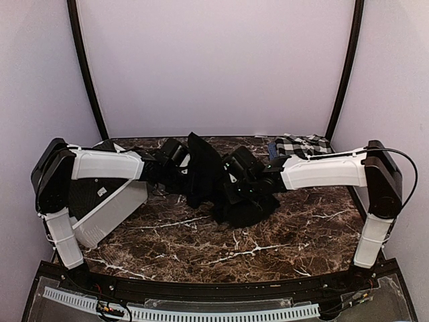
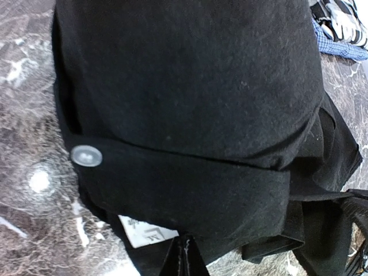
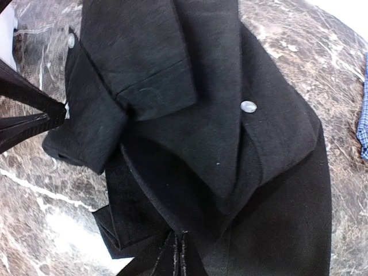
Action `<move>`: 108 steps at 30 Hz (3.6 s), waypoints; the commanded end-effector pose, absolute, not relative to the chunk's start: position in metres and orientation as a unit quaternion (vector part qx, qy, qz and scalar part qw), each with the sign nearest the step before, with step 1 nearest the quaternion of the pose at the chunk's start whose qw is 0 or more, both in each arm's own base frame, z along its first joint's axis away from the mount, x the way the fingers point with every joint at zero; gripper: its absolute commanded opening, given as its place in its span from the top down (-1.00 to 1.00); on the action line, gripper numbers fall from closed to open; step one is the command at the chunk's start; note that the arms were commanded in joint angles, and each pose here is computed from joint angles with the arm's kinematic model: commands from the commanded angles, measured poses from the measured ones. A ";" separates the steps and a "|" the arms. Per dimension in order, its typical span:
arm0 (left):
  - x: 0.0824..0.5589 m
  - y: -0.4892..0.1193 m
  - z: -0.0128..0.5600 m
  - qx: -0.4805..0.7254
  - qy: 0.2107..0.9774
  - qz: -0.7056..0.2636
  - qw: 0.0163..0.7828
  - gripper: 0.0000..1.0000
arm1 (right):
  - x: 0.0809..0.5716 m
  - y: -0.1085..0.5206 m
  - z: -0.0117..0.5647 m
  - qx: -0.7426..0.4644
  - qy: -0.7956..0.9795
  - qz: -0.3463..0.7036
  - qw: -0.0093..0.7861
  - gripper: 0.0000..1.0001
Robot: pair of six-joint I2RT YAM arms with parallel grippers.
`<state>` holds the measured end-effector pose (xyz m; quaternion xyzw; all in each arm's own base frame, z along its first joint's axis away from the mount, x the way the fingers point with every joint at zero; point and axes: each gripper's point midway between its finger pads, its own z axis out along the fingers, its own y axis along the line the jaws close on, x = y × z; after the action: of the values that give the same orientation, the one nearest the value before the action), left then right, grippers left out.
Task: Fold and stack the long sleeve shirts
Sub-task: Pick up the crumpled shirt from the center of the board.
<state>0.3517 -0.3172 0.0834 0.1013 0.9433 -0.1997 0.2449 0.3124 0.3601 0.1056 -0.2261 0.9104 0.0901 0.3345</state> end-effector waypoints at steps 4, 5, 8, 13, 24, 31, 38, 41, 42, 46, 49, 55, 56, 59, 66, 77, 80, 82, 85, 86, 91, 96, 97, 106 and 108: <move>0.354 -0.321 0.136 0.124 0.924 -0.215 0.291 1.00 | 0.323 0.351 0.148 -0.213 0.895 0.105 0.377 1.00; 0.352 -0.324 0.140 0.129 0.921 -0.223 0.294 0.99 | 0.323 0.351 0.153 -0.213 0.893 0.107 0.381 1.00; 0.347 -0.329 0.146 0.136 0.917 -0.232 0.294 0.69 | 0.323 0.355 0.167 -0.219 0.887 0.120 0.389 1.00; 0.339 -0.333 0.146 0.132 0.920 -0.230 0.290 -0.04 | 0.320 0.360 0.194 -0.230 0.875 0.144 0.402 1.00; 0.343 -0.325 0.133 0.097 0.933 -0.177 0.299 -0.59 | 0.317 0.359 0.220 -0.233 0.864 0.158 0.417 1.00; 0.361 -0.304 0.132 0.074 0.937 -0.100 0.326 0.33 | 0.315 0.349 0.231 -0.226 0.862 0.151 0.427 1.00; 0.384 -0.289 0.201 0.070 0.906 -0.059 0.412 1.00 | 0.308 0.338 0.242 -0.240 0.858 0.143 0.430 1.00; 0.393 -0.278 0.249 0.065 0.885 -0.058 0.457 1.00 | 0.301 0.336 0.259 -0.253 0.850 0.155 0.436 1.00; 0.395 -0.276 0.256 0.065 0.882 -0.060 0.462 1.00 | 0.298 0.336 0.265 -0.256 0.846 0.160 0.439 1.00; 0.392 -0.278 0.263 0.079 0.888 -0.081 0.446 0.91 | 0.295 0.332 0.275 -0.265 0.841 0.160 0.444 1.00; 0.383 -0.279 0.232 0.075 0.906 -0.085 0.407 0.71 | 0.295 0.330 0.275 -0.262 0.843 0.155 0.443 1.00; 0.364 -0.270 0.196 0.051 0.923 -0.097 0.369 0.49 | 0.302 0.308 0.278 -0.230 0.858 0.112 0.445 1.00; 0.360 -0.269 0.190 0.051 0.926 -0.101 0.361 0.47 | 0.305 0.299 0.276 -0.220 0.864 0.098 0.443 1.00; 0.353 -0.268 0.180 0.051 0.930 -0.107 0.348 0.44 | 0.317 0.257 0.261 -0.174 0.888 0.053 0.423 1.00; 0.332 -0.285 0.144 0.058 0.938 -0.170 0.296 0.37 | 0.345 0.185 0.226 -0.088 0.913 0.039 0.395 1.00; 0.298 -0.371 0.102 0.115 0.916 -0.325 0.204 0.01 | 0.371 0.197 0.192 -0.101 0.925 0.048 0.364 1.00; 0.299 -0.384 0.093 0.116 0.913 -0.341 0.190 -0.06 | 0.373 0.201 0.187 -0.105 0.925 0.051 0.361 1.00; 0.298 -0.392 0.089 0.120 0.911 -0.353 0.177 -0.07 | 0.375 0.201 0.184 -0.104 0.926 0.049 0.359 1.00; 0.295 -0.402 0.089 0.128 0.906 -0.366 0.170 -0.07 | 0.377 0.201 0.183 -0.103 0.926 0.047 0.359 1.00; 0.294 -0.405 0.086 0.130 0.906 -0.367 0.166 -0.07 | 0.378 0.200 0.182 -0.103 0.927 0.046 0.359 1.00; 0.295 -0.411 0.080 0.132 0.908 -0.367 0.156 0.18 | 0.382 0.202 0.184 -0.103 0.925 0.047 0.363 1.00; 0.298 -0.410 0.081 0.124 0.913 -0.357 0.156 0.88 | 0.391 0.193 0.181 -0.095 0.926 0.037 0.365 1.00; 0.298 -0.406 0.082 0.119 0.917 -0.348 0.156 0.98 | 0.393 0.189 0.179 -0.091 0.926 0.036 0.364 1.00; 0.300 -0.313 0.132 0.053 0.937 -0.269 0.218 1.00 | 0.410 0.142 0.154 -0.058 0.938 0.000 0.343 1.00; 0.303 -0.282 0.145 0.031 0.939 -0.251 0.232 1.00 | 0.409 0.133 0.145 -0.056 0.942 -0.016 0.332 1.00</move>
<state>0.2977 -0.3450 0.1061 0.0761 0.9340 -0.2940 0.1885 0.4027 0.1454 0.1544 -0.0583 0.9412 0.0044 0.3327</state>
